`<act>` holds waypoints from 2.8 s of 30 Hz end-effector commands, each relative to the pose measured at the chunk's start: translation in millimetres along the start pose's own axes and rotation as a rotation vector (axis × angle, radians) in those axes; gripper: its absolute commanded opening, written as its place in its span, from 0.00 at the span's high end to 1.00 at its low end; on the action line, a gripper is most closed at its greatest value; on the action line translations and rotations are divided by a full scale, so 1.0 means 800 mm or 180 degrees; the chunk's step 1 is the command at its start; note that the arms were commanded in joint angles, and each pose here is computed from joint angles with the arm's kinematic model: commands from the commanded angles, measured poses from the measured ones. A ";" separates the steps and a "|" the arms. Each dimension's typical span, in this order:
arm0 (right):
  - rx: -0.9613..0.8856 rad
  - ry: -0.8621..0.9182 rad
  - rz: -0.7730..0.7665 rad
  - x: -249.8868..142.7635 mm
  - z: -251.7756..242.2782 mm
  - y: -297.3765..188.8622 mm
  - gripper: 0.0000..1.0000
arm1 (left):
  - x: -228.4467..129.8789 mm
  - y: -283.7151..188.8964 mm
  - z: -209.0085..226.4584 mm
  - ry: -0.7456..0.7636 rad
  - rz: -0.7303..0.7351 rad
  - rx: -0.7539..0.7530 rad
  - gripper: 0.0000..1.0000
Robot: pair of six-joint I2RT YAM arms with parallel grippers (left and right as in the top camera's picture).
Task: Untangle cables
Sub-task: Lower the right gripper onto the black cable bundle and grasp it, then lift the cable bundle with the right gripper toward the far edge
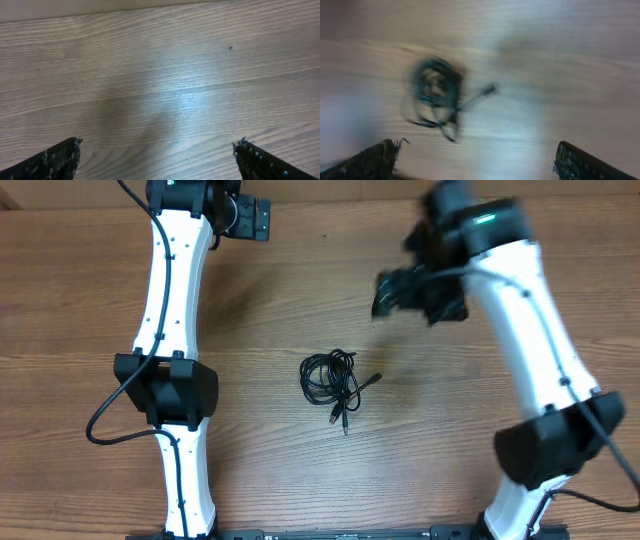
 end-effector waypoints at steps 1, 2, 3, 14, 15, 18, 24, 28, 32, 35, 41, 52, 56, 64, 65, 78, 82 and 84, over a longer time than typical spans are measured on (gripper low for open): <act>-0.1081 0.0213 -0.0612 -0.041 0.006 -0.062 0.00 | 0.002 -0.009 -0.021 -0.0002 -0.0038 -0.0199 0.00; -0.0916 0.0153 -0.0591 -0.052 0.017 -0.065 0.00 | 0.003 -0.009 -0.022 0.0004 -0.0051 -0.0202 0.00; -0.0729 0.0117 -0.0571 -0.058 0.026 -0.066 0.00 | 0.004 -0.009 -0.023 0.0010 -0.0067 -0.0207 0.00; -0.0431 -0.0046 0.0591 -0.111 0.016 0.078 0.00 | 0.008 -0.009 -0.023 0.0025 -0.0133 -0.0204 0.00; -0.0331 -0.0089 0.0635 -0.114 0.017 0.091 0.00 | 0.008 -0.009 -0.023 0.0027 -0.0134 -0.0204 0.01; 0.0146 -0.0219 0.0587 -0.111 0.030 0.123 0.00 | 0.009 -0.009 -0.023 0.0026 -0.0143 -0.0206 0.00; 0.0739 -0.0605 0.0214 -0.087 0.056 0.126 0.00 | 0.011 -0.009 -0.024 0.0029 -0.0185 -0.0213 0.00; 0.0745 -0.0623 0.0125 -0.081 0.057 0.127 0.00 | 0.012 -0.009 -0.024 0.0031 -0.0197 -0.0216 0.00; 0.0592 -0.0622 0.0072 -0.078 0.051 0.133 0.00 | 0.012 -0.009 -0.024 0.0032 -0.0205 -0.0217 0.00; 0.0505 -0.0623 0.0044 -0.079 0.046 0.143 0.00 | 0.012 -0.009 -0.024 0.0032 -0.0205 -0.0217 0.00; 0.0415 -0.0619 0.0009 -0.083 0.038 0.164 0.00 | 0.012 -0.009 -0.024 0.0032 -0.0205 -0.0217 0.00; 0.0072 -0.0615 -0.0137 -0.076 0.025 0.169 0.00 | 0.012 -0.009 -0.024 0.0031 -0.0203 -0.0217 0.01; 0.0089 -0.0608 -0.0188 -0.071 0.027 0.172 0.16 | 0.011 -0.009 -0.024 0.0030 -0.0187 -0.0215 0.00; 0.0070 -0.0574 -0.0004 -0.071 0.025 0.197 0.75 | 0.011 -0.009 -0.024 0.0029 -0.0175 -0.0213 0.00; 0.0078 -0.0570 0.0003 -0.071 0.025 0.198 0.80 | 0.011 -0.009 -0.024 0.0029 -0.0175 -0.0213 0.00; 0.0116 -0.0577 -0.0104 -0.063 0.029 0.196 0.96 | 0.012 -0.009 -0.024 0.0030 -0.0191 -0.0215 0.01; 0.0131 -0.0573 -0.0177 -0.052 0.033 0.180 0.96 | 0.013 -0.009 -0.025 0.0033 -0.0213 -0.0229 0.00; 0.0132 -0.0536 -0.0289 -0.037 0.032 0.160 0.96 | 0.014 -0.009 -0.026 0.0010 -0.0233 -0.0238 0.00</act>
Point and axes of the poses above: each gripper's point midway between its finger pads, its own y axis out along the fingers, its own z axis along the line the jaws close on, x = y × z, the point moved 8 cm from there along -y, back along the fingers, and after that the axes turned 5 degrees about -y, right-handed, at the moved point
